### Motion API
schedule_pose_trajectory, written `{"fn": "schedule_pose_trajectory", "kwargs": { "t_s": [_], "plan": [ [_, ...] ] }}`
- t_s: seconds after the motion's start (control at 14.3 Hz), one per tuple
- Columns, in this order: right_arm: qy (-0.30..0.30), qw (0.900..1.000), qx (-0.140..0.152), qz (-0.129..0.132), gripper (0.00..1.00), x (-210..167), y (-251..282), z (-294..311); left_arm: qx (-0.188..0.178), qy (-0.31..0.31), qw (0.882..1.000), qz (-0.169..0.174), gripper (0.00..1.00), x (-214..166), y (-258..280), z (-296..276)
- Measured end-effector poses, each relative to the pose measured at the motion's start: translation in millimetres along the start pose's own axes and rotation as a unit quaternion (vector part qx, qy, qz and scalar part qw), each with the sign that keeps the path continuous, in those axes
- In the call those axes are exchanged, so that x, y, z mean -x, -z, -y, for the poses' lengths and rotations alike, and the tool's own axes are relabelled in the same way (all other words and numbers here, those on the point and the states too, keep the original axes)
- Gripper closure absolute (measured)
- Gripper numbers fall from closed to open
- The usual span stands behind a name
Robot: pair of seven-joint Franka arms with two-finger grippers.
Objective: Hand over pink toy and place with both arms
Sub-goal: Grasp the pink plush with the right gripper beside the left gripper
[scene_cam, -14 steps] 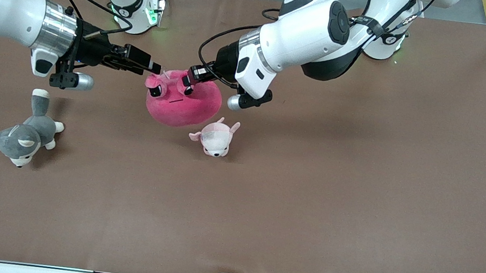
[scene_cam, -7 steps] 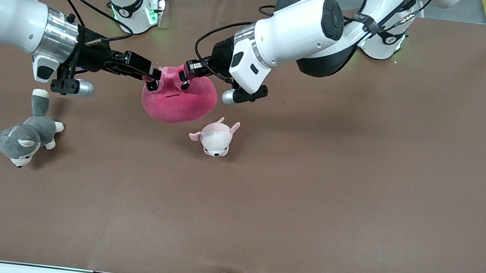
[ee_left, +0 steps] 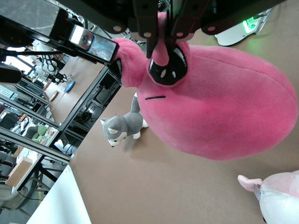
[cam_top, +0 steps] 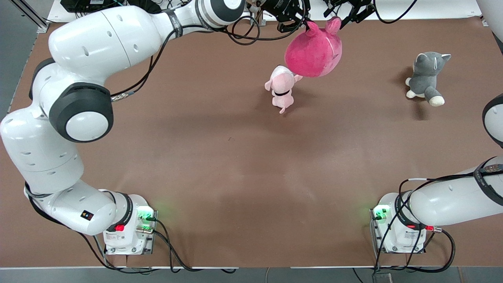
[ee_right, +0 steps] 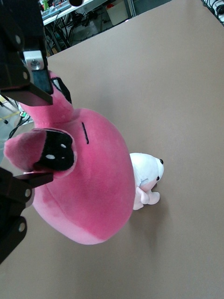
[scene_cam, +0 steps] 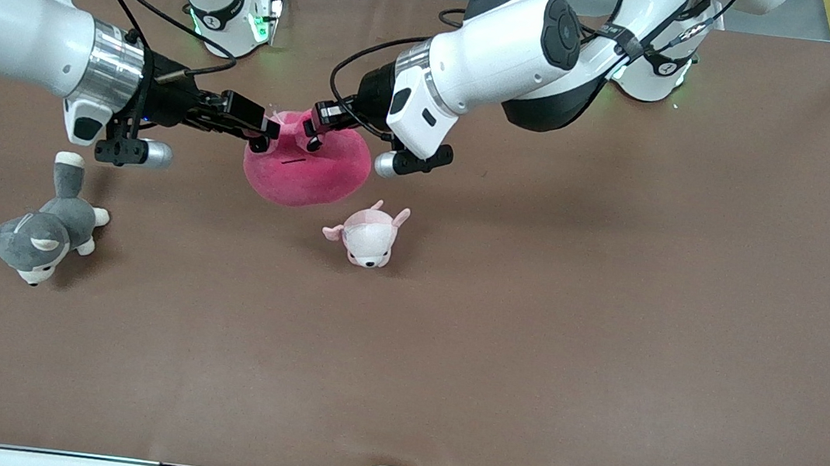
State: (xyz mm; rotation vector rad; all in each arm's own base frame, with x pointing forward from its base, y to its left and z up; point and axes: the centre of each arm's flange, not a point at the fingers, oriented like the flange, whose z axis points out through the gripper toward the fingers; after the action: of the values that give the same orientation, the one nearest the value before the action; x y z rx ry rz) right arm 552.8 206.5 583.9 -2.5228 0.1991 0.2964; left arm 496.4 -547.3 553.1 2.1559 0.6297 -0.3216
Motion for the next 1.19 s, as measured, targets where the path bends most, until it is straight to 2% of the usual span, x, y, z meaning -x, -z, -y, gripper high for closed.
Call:
{"fn": "schedule_pose_trajectory", "kwargs": {
  "t_s": [0.21,0.28,0.35,0.42,0.49,0.56,0.7,1.19],
  "plan": [
    [0.002,1.000,0.005,0.000,0.37,-0.9,-1.4,-1.3,0.000,0.000,1.000,0.000,0.92,0.0,0.1,-0.1],
    [0.002,1.000,0.008,0.000,0.43,-1.2,-1.9,-1.9,0.000,0.000,1.000,0.000,0.92,0.0,0.1,-0.1],
    [0.002,1.000,0.010,0.000,0.43,-1.3,-2.3,-2.3,0.000,0.000,1.000,0.000,0.92,0.1,0.1,-0.1],
    [0.003,1.000,0.012,0.001,0.48,-1.2,-2.8,-2.6,0.000,0.000,1.000,0.000,0.91,0.1,0.1,-0.1],
    [0.003,1.000,0.014,0.003,0.60,-0.5,-3.6,-2.6,0.000,0.000,1.000,0.000,0.90,0.4,-0.1,-0.1],
    [0.004,1.000,0.016,0.005,0.71,0.3,-4.7,-2.2,0.000,-0.001,1.000,0.001,0.83,1.9,-1.0,-0.1],
    [0.005,1.000,0.017,0.007,0.90,1.2,-6.0,-1.1,-0.002,-0.003,1.000,0.003,0.82,6.4,-3.8,0.2],
    [0.006,1.000,0.018,0.006,0.92,1.1,-5.9,-1.4,-0.002,-0.004,1.000,0.004,0.81,8.2,-4.4,-0.1]
  ]
}}
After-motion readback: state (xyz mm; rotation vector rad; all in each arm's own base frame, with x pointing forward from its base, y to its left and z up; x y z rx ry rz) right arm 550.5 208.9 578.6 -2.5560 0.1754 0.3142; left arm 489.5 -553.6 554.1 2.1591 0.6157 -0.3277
